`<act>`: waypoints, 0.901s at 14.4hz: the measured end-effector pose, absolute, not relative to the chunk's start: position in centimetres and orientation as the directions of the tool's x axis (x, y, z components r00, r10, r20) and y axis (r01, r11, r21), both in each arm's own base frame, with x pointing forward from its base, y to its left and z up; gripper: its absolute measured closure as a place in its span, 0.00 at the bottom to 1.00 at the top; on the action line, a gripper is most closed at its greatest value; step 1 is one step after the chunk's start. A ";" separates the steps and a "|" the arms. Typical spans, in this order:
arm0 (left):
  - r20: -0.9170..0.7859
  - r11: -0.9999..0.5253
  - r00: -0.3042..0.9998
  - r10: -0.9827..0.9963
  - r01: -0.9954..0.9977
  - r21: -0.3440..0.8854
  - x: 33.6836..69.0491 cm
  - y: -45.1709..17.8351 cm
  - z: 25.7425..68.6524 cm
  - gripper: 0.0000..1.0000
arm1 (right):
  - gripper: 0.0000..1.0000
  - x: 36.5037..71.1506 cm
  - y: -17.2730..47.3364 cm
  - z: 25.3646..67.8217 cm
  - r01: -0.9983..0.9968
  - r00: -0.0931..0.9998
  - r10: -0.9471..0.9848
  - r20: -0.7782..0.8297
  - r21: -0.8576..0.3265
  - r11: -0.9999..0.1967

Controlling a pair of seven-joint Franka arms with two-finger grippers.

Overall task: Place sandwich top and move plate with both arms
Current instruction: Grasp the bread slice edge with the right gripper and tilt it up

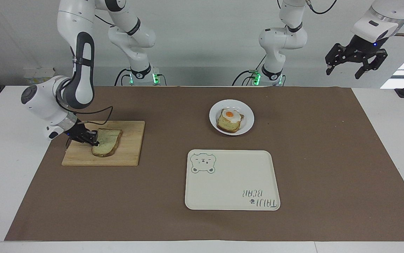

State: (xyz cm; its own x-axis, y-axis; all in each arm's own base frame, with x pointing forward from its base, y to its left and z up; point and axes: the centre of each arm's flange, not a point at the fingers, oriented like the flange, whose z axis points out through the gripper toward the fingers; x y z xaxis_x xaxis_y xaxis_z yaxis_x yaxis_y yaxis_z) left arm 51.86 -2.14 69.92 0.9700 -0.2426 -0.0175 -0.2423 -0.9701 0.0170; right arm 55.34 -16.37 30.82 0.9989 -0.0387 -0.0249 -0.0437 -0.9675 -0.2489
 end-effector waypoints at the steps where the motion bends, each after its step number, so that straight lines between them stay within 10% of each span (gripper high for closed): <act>1: -0.017 -0.970 0.970 -0.243 -0.242 0.017 51.9 -2.1 69.9 0.00 | 0.91 55.3 -16.4 30.9 -0.017 1.000 -0.013 -0.020 -0.251 -0.968; 13: -0.017 -0.970 0.970 -0.242 -0.242 0.017 51.9 -2.2 69.9 0.00 | 0.91 56.7 -15.5 38.1 0.067 0.996 0.084 -0.039 -0.328 -0.942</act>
State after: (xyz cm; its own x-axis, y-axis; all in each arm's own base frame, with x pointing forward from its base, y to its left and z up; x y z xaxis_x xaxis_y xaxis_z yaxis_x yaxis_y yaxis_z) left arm 51.86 -2.19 69.92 0.9701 -0.2420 -0.0175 -0.2417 -0.9702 0.0169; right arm 56.65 -15.51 38.09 0.9957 0.0844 -0.0388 0.0670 -0.9422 -0.3284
